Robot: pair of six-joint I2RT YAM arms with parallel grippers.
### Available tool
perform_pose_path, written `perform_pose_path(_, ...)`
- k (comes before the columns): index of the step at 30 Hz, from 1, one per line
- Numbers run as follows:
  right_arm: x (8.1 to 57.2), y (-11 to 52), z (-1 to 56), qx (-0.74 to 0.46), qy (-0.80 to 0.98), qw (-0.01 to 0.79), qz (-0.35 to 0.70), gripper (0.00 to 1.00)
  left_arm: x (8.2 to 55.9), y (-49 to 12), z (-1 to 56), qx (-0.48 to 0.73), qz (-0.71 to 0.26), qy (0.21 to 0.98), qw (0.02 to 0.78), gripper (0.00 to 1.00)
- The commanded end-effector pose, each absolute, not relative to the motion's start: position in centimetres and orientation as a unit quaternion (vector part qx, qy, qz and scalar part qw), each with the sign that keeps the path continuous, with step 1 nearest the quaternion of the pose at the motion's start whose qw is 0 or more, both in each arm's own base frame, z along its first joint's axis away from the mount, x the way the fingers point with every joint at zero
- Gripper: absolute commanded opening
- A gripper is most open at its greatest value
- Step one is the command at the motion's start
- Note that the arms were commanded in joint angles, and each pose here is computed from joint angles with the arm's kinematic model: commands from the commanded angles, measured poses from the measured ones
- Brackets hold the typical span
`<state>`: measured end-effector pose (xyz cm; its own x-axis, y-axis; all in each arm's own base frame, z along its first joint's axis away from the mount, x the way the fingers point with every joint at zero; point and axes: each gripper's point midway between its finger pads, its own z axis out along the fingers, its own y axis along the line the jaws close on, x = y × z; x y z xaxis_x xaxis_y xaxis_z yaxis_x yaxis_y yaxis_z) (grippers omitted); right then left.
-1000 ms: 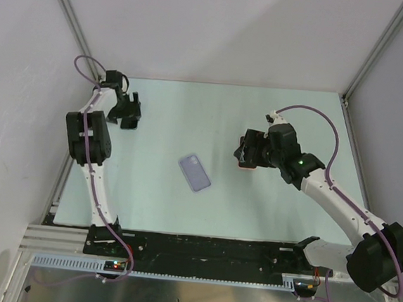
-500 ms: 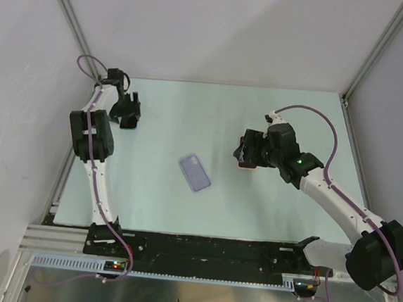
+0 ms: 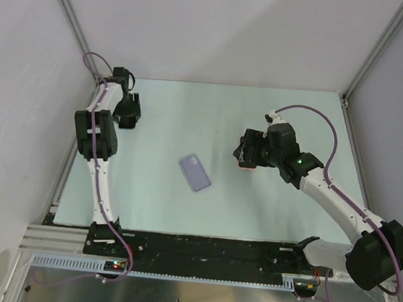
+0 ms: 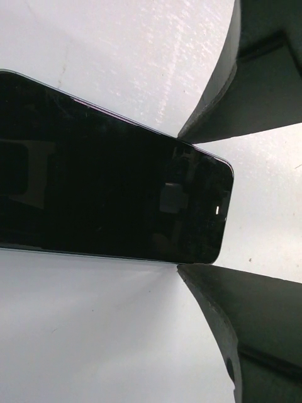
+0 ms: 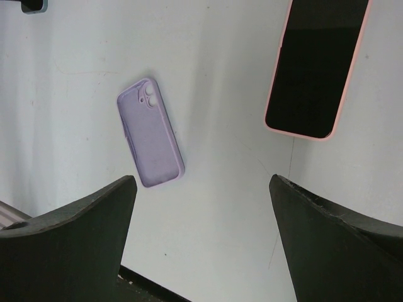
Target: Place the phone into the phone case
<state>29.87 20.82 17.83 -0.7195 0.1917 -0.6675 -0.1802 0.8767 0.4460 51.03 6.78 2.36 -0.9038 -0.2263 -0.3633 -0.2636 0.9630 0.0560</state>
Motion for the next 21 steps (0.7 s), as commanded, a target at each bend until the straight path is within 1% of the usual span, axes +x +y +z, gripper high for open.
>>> perform_pose_path(1,30.2,21.1,18.5,0.002,0.886,0.384,0.259,0.93,50.4,6.3,2.3,-0.123,0.054,0.978,0.162,0.74)
perform_pose_path(7,30.2,20.8,18.6,0.004,0.886,0.388,0.253,0.93,48.8,4.5,1.8,-0.139,0.042,0.979,0.144,0.67)
perform_pose_path(9,30.2,20.8,18.7,0.003,0.886,0.389,0.253,0.92,47.9,4.6,2.0,-0.177,0.051,0.973,0.140,0.59)
perform_pose_path(11,30.1,20.8,18.7,0.003,0.885,0.389,0.254,0.92,47.1,4.6,2.5,-0.216,0.056,0.964,0.145,0.54)
perform_pose_path(16,30.0,20.9,18.9,0.001,0.884,0.389,0.259,0.92,45.4,2.6,3.8,-0.274,0.022,0.950,0.147,0.52)
perform_pose_path(21,29.9,20.9,19.2,0.000,0.882,0.390,0.263,0.92,41.8,-0.5,3.2,-0.305,0.012,0.941,0.145,0.48)
